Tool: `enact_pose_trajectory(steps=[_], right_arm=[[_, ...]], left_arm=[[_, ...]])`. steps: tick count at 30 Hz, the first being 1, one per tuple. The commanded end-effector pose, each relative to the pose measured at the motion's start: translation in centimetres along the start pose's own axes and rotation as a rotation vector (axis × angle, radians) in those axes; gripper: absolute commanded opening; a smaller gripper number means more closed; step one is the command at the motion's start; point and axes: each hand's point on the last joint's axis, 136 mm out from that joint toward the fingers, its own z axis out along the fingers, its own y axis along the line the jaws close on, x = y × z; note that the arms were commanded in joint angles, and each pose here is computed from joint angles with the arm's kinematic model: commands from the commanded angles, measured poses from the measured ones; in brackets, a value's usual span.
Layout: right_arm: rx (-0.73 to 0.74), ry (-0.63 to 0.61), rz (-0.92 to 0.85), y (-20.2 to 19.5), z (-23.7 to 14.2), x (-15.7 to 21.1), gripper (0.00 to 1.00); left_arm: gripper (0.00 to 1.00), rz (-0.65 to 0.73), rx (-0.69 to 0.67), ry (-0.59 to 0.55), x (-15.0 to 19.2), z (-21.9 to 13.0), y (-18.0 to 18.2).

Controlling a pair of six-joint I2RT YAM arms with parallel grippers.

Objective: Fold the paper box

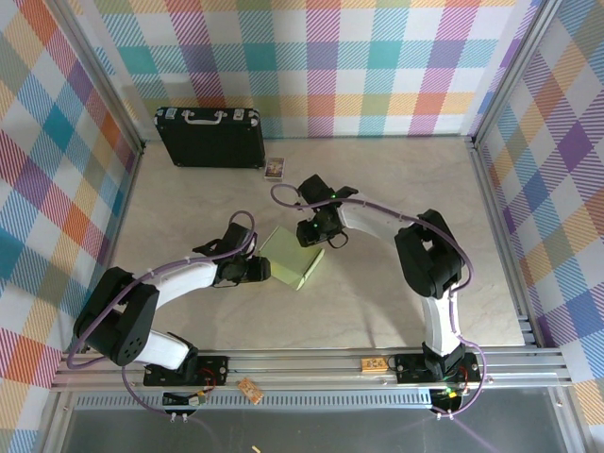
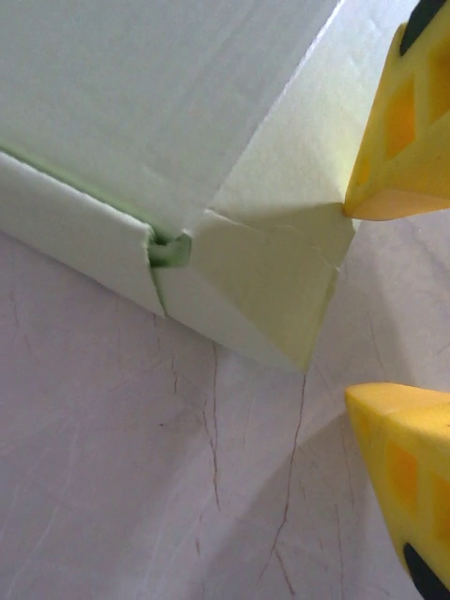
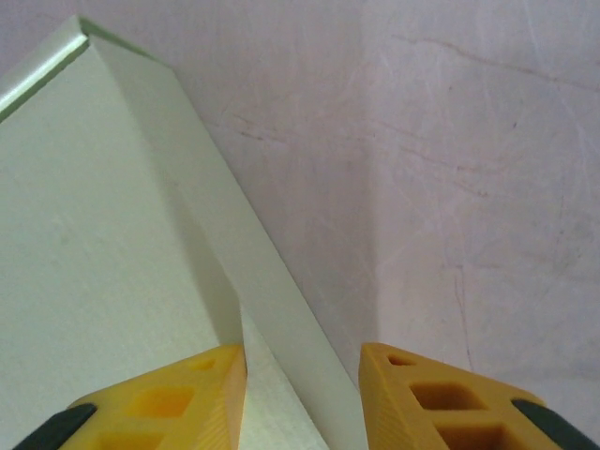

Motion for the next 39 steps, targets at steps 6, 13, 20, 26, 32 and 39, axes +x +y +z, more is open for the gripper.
enact_pose_trajectory(steps=[6, 13, 20, 26, 32, 39], right_arm=[[-0.015, 0.123, 0.044, -0.2, -0.1, 4.6, 0.37], [-0.015, 0.121, 0.056, -0.3, -0.7, 5.5, 0.37], [-0.002, 0.132, 0.073, -0.6, -0.3, 5.7, 0.37], [0.005, 0.122, 0.073, -0.8, -0.4, 5.6, 0.38], [0.006, 0.124, 0.077, -1.0, -0.4, 5.6, 0.38], [-0.002, 0.125, 0.085, -1.0, -0.3, 5.6, 0.38]], left_arm=[[0.49, -0.026, -0.039, 0.011, -1.0, 0.7, 0.9], [0.51, -0.046, -0.037, 0.001, -0.8, 0.7, 1.1], [0.57, -0.071, -0.027, -0.032, -0.9, -1.1, 1.3], [0.52, -0.09, -0.017, -0.029, 0.1, -2.7, 1.5], [0.27, -0.065, 0.324, -0.034, 2.1, -4.5, -3.9], [0.12, -0.033, 0.52, -0.014, 4.6, -3.9, -7.6]])
